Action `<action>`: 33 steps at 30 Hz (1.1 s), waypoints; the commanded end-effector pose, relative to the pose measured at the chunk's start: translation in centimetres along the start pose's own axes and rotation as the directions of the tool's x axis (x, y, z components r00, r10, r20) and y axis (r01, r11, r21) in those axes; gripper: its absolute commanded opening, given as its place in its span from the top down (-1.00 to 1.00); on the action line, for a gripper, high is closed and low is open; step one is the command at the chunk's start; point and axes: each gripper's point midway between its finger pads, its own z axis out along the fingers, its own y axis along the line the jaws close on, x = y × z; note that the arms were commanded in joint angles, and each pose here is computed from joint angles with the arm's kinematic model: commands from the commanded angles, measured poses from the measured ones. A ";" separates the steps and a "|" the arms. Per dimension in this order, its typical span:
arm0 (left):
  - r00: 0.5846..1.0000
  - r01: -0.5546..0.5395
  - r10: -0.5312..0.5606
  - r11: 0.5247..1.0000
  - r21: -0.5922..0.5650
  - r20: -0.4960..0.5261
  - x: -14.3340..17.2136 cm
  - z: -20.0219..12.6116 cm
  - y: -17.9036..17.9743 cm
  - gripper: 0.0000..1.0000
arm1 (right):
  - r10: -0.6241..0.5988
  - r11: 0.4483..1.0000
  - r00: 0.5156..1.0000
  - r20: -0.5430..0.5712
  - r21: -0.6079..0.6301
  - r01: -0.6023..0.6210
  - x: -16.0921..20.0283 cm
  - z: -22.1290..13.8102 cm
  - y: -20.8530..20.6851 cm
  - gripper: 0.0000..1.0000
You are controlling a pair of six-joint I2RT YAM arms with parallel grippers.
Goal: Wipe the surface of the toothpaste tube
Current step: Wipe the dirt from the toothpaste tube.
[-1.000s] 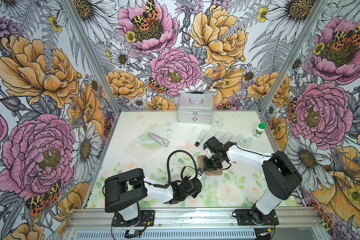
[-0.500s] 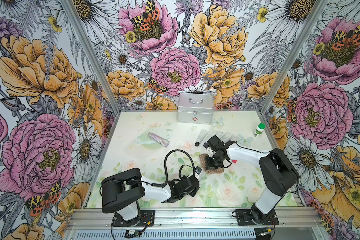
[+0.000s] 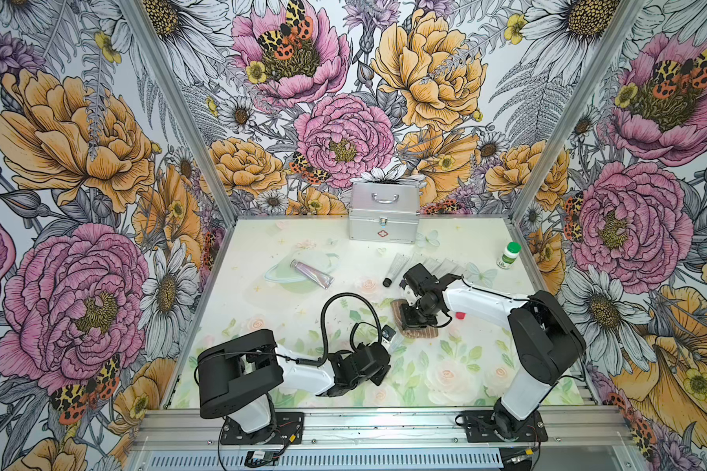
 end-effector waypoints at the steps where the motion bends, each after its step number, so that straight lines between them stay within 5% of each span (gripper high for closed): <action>1: 0.999 0.009 -0.007 0.999 0.041 -0.047 1.3 -0.3 -0.1 0.40 | -0.020 0.998 1.000 0.021 -0.061 0.022 -0.4 -1.0 2.6 1.00; 7: 0.998 0.029 -0.026 0.998 0.063 -0.049 1.0 -0.2 -0.1 0.40 | -0.042 0.999 0.999 -0.014 -0.034 0.042 0.2 0.5 2.8 1.00; 15: 0.998 0.051 -0.049 0.997 0.052 -0.042 1.0 -0.3 0.6 0.40 | -0.005 0.988 0.998 -0.060 0.156 0.015 1.0 3.2 -3.5 1.00; 23: 0.996 0.076 -0.072 0.994 0.084 -0.050 1.1 -0.5 0.6 0.40 | 0.071 0.972 0.997 -0.015 0.226 -0.066 -0.2 2.0 -8.2 1.00; 33: 0.993 0.105 -0.097 0.989 0.107 -0.074 1.1 0.0 0.7 0.40 | 0.006 0.992 1.000 0.002 0.126 -0.006 0.1 1.1 -3.4 1.00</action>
